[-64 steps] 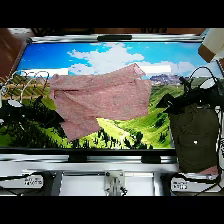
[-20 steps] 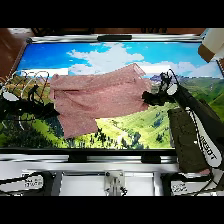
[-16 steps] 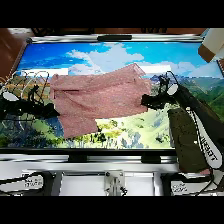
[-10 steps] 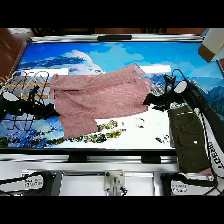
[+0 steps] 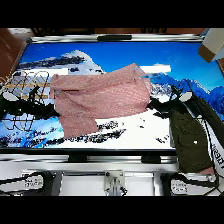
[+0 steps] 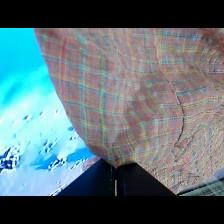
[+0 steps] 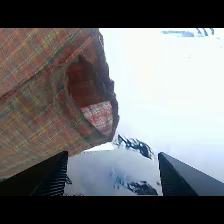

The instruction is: Fold the shirts.

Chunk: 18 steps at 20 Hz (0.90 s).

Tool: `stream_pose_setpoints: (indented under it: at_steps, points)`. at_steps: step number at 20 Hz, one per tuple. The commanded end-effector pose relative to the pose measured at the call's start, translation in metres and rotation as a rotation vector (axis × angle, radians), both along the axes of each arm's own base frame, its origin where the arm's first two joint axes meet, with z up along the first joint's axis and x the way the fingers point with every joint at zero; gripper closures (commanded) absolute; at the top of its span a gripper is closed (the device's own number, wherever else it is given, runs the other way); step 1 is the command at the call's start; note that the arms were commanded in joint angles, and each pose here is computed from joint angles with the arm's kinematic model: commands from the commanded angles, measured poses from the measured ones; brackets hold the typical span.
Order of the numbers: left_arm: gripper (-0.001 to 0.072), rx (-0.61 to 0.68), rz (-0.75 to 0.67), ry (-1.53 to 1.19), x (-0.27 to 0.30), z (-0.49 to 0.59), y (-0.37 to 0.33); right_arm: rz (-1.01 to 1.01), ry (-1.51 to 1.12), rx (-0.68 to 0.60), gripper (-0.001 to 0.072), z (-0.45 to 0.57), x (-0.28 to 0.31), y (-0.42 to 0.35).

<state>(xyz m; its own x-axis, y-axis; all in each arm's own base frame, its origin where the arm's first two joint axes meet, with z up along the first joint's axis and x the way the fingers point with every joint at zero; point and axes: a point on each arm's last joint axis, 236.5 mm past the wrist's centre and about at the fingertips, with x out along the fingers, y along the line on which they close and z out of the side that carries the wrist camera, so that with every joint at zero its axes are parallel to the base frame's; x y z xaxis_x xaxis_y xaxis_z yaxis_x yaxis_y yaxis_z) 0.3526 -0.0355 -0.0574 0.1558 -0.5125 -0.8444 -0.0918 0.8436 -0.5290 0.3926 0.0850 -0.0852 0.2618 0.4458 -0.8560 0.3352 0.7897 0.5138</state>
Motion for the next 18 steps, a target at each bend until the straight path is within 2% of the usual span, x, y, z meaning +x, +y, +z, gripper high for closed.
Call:
stream_pose_setpoints:
  at_steps: [1, 2, 4, 5, 6, 7, 8, 11, 14, 16, 18]
  points:
    - [0.0678, 0.0, 0.0, -0.001, 0.0, 0.001, 0.0, -0.096, -0.038, 0.052, 0.0038, -0.009, 0.016, 0.012]
    - [0.0678, 0.0, 0.0, -0.002, 0.0, 0.001, 0.0, -0.106, -0.038, 0.062, 0.0069, -0.013, 0.019, 0.018]
    - [0.0678, 0.0, 0.0, -0.001, 0.0, 0.001, 0.0, -0.104, -0.032, 0.065, 0.0077, -0.021, 0.02, 0.027]
    - [0.0678, 0.0, 0.0, -0.001, 0.0, 0.001, 0.0, -0.1, -0.034, 0.058, 0.0251, -0.023, 0.02, 0.028]
    - [0.0678, 0.0, 0.0, -0.001, 0.0, 0.001, 0.0, -0.104, -0.038, 0.053, 0.0483, -0.024, 0.021, 0.027]
    - [0.0678, 0.0, 0.0, -0.001, 0.0, 0.001, 0.0, -0.107, -0.039, 0.054, 0.0615, -0.024, 0.022, 0.027]
    - [0.0678, 0.0, 0.0, -0.001, 0.0, 0.001, 0.0, -0.106, -0.04, 0.055, 0.0658, -0.022, 0.022, 0.026]
    - [0.0678, 0.002, 0.0, -0.008, 0.002, 0.003, 0.001, -0.028, -0.092, 0.038, 0.0658, -0.002, 0.019, 0.028]
    - [0.068, 0.023, -0.004, -0.098, 0.021, 0.033, 0.005, 0.103, -0.24, -0.036, 0.0659, 0.046, 0.018, 0.023]
    - [0.068, 0.05, -0.027, -0.236, 0.04, 0.091, 0.008, 0.187, -0.406, -0.116, 0.0659, 0.106, 0.025, 0.017]
    - [0.068, 0.048, -0.033, -0.498, 0.06, 0.2, -0.001, 0.251, -0.643, -0.216, 0.0659, 0.197, 0.033, 0.011]
